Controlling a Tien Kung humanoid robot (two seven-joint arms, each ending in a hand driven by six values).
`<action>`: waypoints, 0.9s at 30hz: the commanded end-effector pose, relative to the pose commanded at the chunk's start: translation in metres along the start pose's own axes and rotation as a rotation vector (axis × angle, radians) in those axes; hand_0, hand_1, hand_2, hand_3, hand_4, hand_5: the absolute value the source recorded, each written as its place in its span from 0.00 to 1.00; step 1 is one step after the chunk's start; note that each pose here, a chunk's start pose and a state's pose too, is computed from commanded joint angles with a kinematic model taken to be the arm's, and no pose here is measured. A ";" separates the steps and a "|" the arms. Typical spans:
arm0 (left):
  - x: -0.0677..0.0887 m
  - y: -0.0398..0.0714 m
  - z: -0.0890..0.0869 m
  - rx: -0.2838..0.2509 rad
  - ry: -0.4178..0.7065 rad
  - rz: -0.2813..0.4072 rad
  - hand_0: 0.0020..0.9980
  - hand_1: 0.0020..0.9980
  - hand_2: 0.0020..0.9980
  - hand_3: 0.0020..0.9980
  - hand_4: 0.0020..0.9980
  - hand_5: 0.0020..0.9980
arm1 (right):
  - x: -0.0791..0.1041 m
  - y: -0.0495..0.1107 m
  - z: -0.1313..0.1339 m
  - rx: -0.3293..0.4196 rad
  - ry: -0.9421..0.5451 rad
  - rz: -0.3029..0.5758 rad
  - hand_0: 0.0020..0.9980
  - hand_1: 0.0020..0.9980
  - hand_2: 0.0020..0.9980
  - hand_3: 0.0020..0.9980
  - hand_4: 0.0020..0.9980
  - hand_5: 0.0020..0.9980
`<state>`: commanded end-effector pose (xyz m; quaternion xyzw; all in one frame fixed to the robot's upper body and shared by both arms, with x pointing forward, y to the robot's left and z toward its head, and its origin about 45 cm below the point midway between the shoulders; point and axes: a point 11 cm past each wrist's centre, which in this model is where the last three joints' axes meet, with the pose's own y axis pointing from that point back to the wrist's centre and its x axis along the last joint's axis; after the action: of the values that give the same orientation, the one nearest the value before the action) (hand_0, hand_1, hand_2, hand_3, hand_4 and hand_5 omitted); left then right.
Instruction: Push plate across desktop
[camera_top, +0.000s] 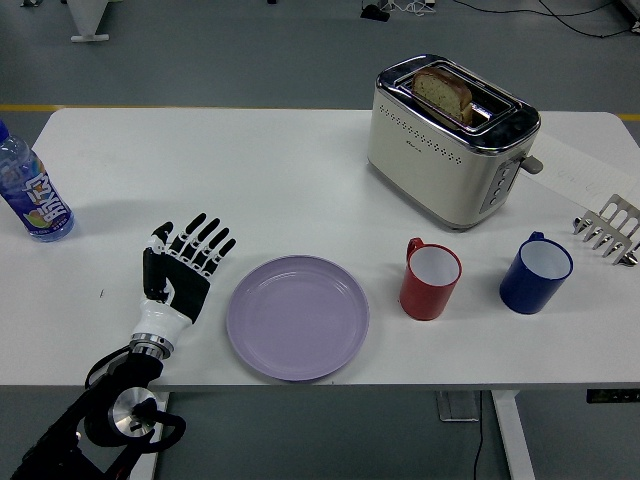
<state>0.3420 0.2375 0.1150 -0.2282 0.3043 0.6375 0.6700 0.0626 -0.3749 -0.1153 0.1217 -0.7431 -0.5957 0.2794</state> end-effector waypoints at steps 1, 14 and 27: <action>0.002 0.000 0.004 -0.010 -0.003 0.007 0.74 0.72 0.69 0.65 0.50 1.00 | 0.000 0.000 0.000 -0.001 -0.001 0.000 0.55 0.46 0.58 0.58 0.31 0.44; 0.037 0.004 0.070 -0.132 -0.071 0.108 0.75 0.73 0.69 0.66 0.50 1.00 | 0.003 -0.001 0.006 -0.013 -0.003 0.008 0.55 0.46 0.57 0.58 0.31 0.44; 0.081 0.022 0.134 -0.156 -0.181 0.196 0.77 0.74 0.71 0.69 0.51 1.00 | 0.004 -0.002 0.005 -0.012 -0.006 0.009 0.55 0.46 0.57 0.58 0.31 0.44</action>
<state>0.3356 0.3909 0.1556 -0.1903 0.2131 0.7396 0.6094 0.0557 -0.3733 -0.1165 0.1148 -0.7410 -0.5992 0.2806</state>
